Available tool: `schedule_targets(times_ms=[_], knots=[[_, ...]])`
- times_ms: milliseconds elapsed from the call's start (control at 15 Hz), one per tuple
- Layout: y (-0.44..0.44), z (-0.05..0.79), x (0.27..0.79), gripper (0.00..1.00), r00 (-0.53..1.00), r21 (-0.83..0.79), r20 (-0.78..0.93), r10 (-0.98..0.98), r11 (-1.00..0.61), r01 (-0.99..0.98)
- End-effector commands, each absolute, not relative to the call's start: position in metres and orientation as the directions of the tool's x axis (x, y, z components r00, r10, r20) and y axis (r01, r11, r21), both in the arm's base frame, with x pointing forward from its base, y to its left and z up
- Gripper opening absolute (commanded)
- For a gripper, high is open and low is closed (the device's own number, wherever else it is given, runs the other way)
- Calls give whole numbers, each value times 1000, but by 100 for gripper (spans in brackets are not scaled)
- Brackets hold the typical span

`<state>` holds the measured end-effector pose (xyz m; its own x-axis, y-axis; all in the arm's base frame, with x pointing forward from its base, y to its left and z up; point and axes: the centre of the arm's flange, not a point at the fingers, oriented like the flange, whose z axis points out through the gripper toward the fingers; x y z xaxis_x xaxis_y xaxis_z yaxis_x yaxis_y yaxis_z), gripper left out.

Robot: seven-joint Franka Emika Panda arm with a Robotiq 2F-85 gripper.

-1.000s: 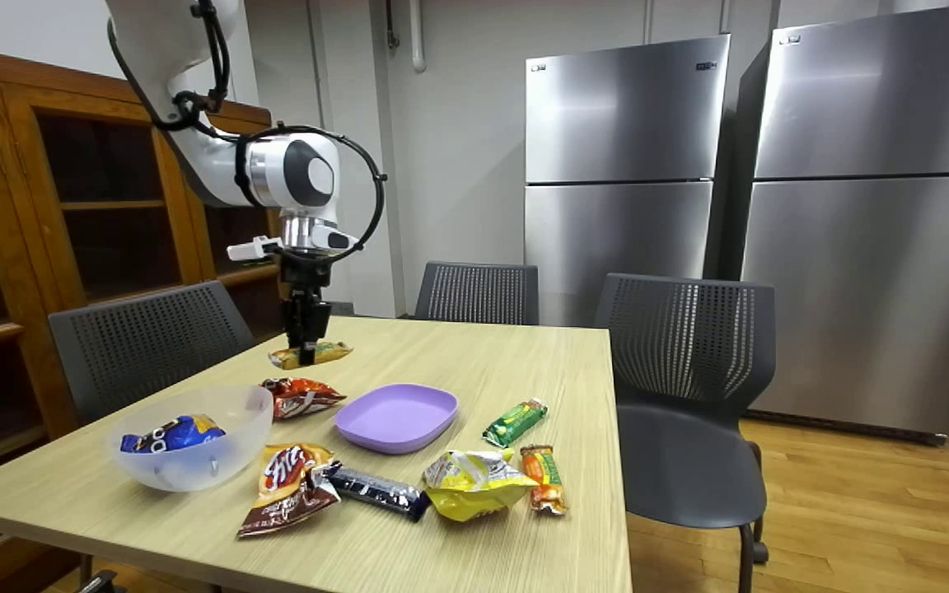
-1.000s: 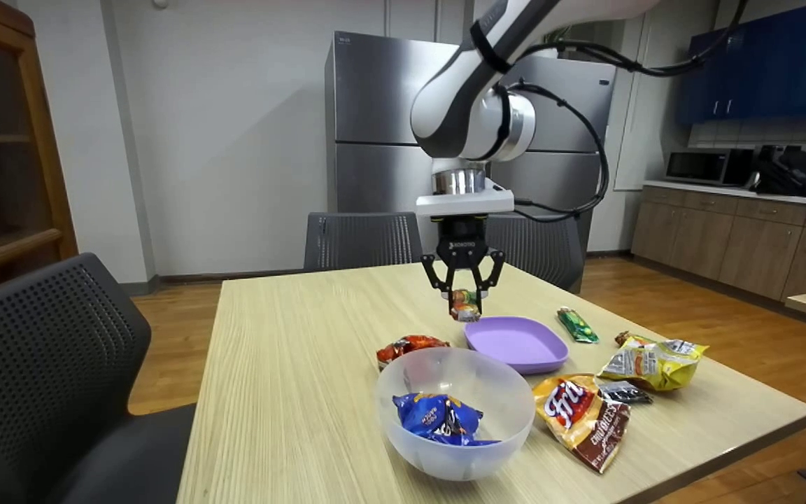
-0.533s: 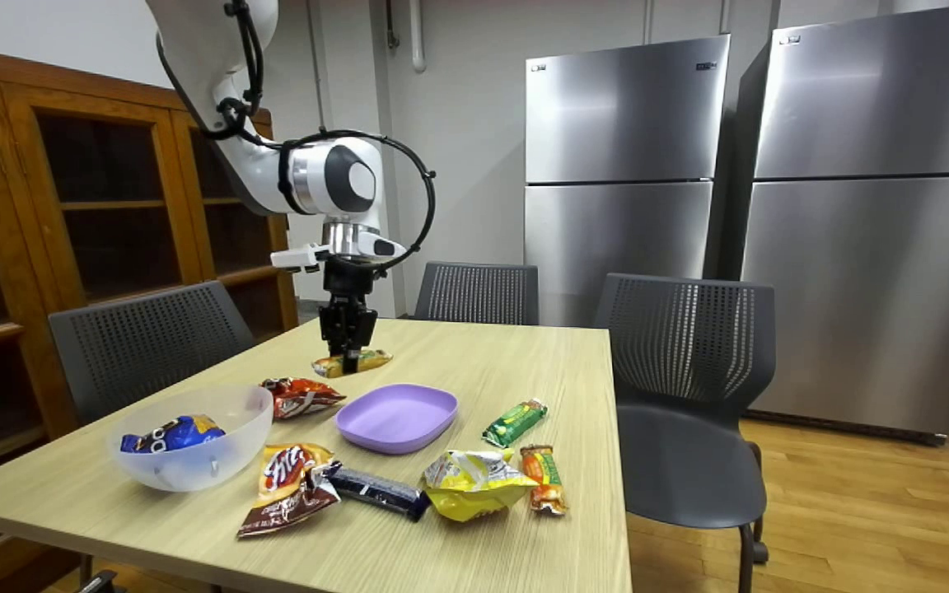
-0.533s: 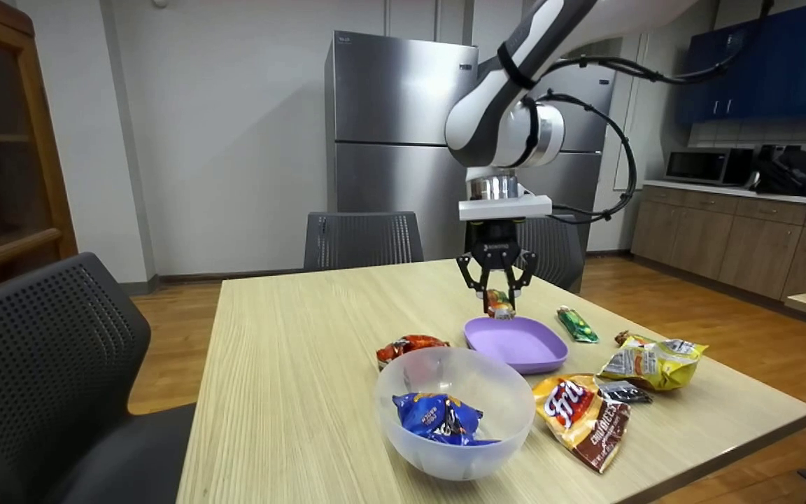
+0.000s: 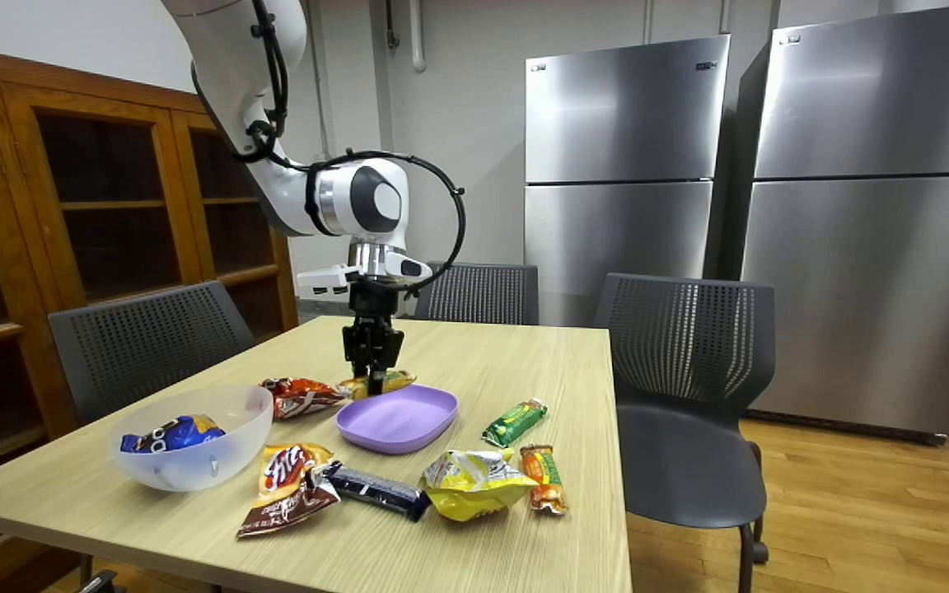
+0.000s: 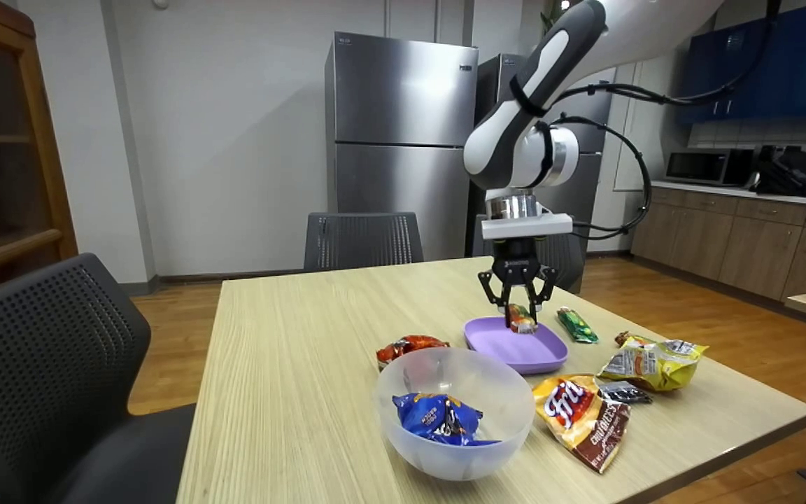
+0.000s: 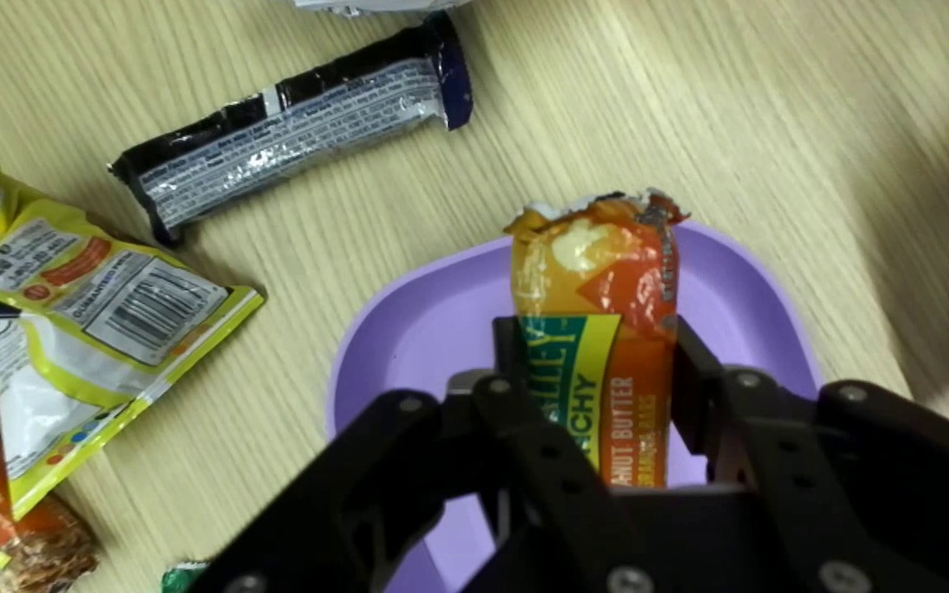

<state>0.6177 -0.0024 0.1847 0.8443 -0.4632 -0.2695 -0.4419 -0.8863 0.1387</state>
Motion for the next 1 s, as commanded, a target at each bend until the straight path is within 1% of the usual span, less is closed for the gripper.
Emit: schedule_targets(times_ms=[0, 533, 933], knots=[[-15, 174, 622, 18, 857, 139, -258, -447, -895, -424], [-16, 152, 642, 18, 864, 131, -212, -457, -889, -438], [0, 151, 658, 18, 887, 128, -191, -420, -907, -401]])
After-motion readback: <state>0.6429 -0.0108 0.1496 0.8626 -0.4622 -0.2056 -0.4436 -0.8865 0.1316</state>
